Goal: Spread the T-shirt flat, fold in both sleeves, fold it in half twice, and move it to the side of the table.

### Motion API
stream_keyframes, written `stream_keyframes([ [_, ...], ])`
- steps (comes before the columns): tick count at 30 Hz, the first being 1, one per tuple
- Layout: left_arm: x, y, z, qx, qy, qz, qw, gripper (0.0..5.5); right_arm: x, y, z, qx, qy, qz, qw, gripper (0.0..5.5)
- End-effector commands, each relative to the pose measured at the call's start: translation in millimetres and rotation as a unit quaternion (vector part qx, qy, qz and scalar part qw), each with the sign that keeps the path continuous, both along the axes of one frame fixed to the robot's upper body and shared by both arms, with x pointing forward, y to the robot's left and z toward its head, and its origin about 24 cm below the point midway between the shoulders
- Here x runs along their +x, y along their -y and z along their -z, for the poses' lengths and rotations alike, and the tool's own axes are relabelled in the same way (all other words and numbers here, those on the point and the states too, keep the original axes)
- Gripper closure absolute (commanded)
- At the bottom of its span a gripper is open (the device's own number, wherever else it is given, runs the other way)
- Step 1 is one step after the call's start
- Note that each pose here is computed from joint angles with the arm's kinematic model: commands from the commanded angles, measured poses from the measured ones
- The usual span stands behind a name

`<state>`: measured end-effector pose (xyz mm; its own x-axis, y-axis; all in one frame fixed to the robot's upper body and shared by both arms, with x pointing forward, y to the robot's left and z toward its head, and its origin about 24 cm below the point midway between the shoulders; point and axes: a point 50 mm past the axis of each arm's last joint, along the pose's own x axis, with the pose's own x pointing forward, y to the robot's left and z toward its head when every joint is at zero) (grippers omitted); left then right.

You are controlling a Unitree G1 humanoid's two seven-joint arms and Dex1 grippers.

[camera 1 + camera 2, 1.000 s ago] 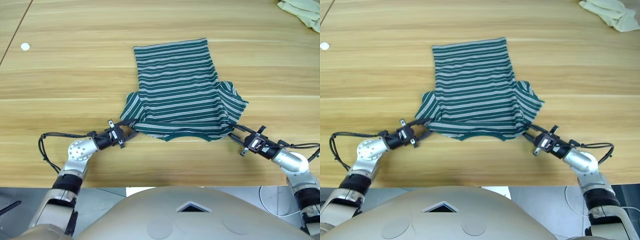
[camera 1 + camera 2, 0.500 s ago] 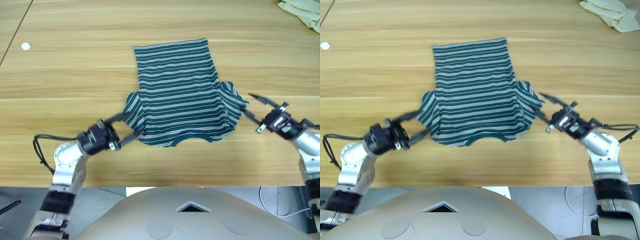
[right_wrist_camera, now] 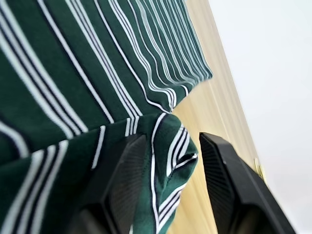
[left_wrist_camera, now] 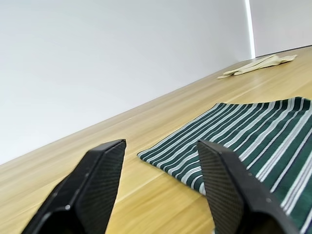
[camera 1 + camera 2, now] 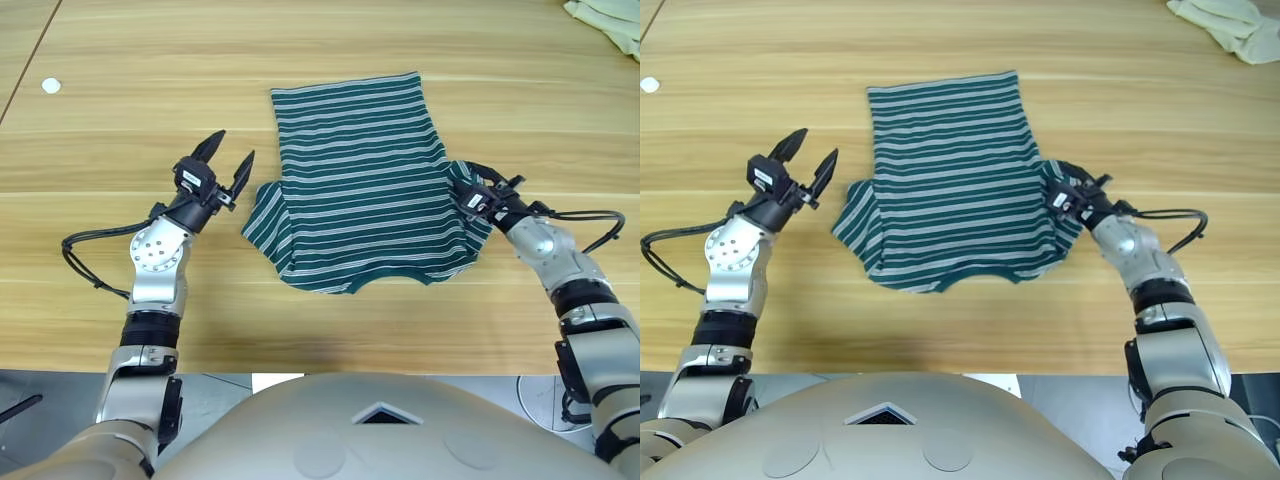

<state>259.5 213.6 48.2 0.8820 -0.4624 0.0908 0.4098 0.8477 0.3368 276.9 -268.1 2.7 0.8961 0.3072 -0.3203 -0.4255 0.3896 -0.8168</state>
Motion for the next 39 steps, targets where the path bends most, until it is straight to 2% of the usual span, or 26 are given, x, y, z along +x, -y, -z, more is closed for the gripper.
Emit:
stream_keyframes([
  [1,4,-7,-1,0.004,0.003,-0.022,1.0,2.79,-20,23,21,-0.027,-0.064,0.052,0.996,3.48],
  [11,-9,-15,9,0.018,-0.014,-0.03,0.999,2.79,-49,16,28,0.011,-0.064,0.045,0.997,3.48],
  [20,-23,-26,15,0.051,-0.025,-0.046,0.997,2.79,-80,34,19,-0.006,-0.063,0.088,0.994,3.48],
  [21,-25,-28,15,0.061,-0.025,-0.043,0.997,2.79,-78,33,14,-0.002,-0.048,0.09,0.995,3.48],
  [24,-33,-35,9,0.12,0.001,-0.029,0.992,2.79,-58,30,-23,0.06,0.076,0.11,0.989,3.48],
  [27,-37,-48,-5,0.24,0.039,-0.043,0.969,2.79,-42,14,-74,0.155,0.199,0.087,0.964,3.48],
  [29,-50,-36,-12,0.306,0.056,0.021,0.95,2.79,-36,7,-105,0.192,0.257,0.073,0.944,3.48],
  [31,-67,-15,-12,0.362,0.055,0.132,0.921,2.79,-33,3,-128,0.209,0.3,0.068,0.928,3.48],
  [35,-80,9,5,0.432,0.017,0.265,0.862,2.79,-25,-1,-144,0.19,0.324,0.073,0.924,3.48],
  [37,-77,8,21,0.482,-0.013,0.287,0.828,2.79,-21,2,-146,0.169,0.328,0.08,0.926,3.48],
  [39,-72,7,31,0.51,-0.026,0.286,0.811,2.79,-21,8,-146,0.149,0.332,0.093,0.927,3.48],
])
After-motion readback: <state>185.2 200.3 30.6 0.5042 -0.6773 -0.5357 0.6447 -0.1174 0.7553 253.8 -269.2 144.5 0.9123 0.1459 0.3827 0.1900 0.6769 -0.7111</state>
